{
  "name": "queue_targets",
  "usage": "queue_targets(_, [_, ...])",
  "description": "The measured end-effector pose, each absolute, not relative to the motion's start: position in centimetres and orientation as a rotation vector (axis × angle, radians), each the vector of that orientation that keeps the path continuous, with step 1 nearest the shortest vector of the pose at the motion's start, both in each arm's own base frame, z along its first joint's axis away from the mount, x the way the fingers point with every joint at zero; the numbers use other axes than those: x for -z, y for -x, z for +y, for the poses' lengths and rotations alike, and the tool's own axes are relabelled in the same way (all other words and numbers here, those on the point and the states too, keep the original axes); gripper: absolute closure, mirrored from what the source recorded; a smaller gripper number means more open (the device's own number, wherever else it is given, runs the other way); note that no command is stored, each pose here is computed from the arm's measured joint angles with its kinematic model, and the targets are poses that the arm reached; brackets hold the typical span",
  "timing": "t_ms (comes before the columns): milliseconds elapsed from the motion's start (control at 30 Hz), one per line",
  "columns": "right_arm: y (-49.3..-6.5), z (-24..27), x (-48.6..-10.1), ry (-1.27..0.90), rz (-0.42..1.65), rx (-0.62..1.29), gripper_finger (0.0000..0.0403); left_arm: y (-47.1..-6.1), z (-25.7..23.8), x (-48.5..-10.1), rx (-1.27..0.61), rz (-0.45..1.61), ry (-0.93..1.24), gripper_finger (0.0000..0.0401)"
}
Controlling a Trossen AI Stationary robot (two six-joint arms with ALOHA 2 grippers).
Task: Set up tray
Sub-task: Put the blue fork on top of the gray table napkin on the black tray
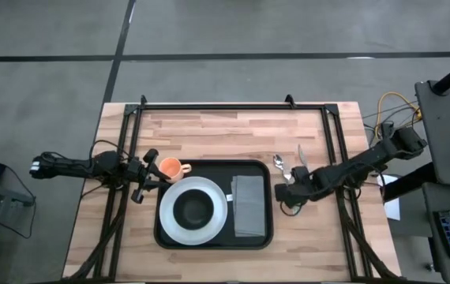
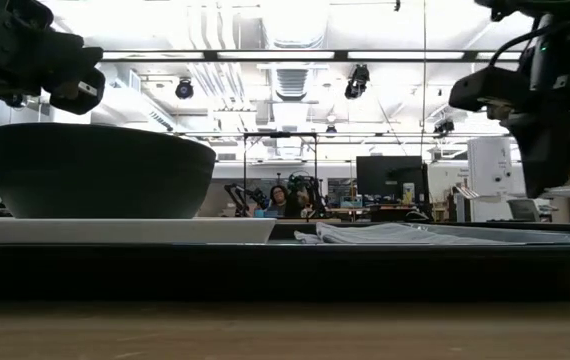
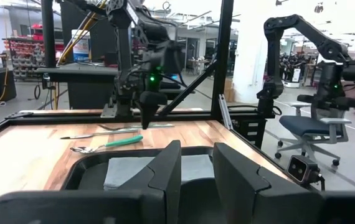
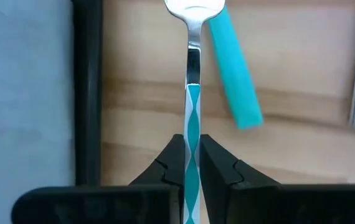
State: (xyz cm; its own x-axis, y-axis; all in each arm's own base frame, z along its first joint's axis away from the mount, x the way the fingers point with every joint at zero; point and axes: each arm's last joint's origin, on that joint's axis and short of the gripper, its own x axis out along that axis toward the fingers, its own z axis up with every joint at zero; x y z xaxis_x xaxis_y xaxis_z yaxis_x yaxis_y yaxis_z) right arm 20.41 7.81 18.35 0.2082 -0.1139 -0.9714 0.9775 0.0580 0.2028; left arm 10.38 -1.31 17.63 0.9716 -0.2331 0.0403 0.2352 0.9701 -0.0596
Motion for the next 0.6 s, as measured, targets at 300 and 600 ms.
queue_targets(300, [-25.5, 10.8, -17.8, -1.175, 1.005, 1.126, 0.0385, -10.4, -1.3, -17.6, 0.236, -0.029, 0.064, 0.0326])
queue_targets(600, [-30.3, 13.0, -17.7, -1.162, 1.011, 1.141, 0.0385, -10.4, -1.3, -17.6, 0.236, -0.028, 0.064, 0.0326])
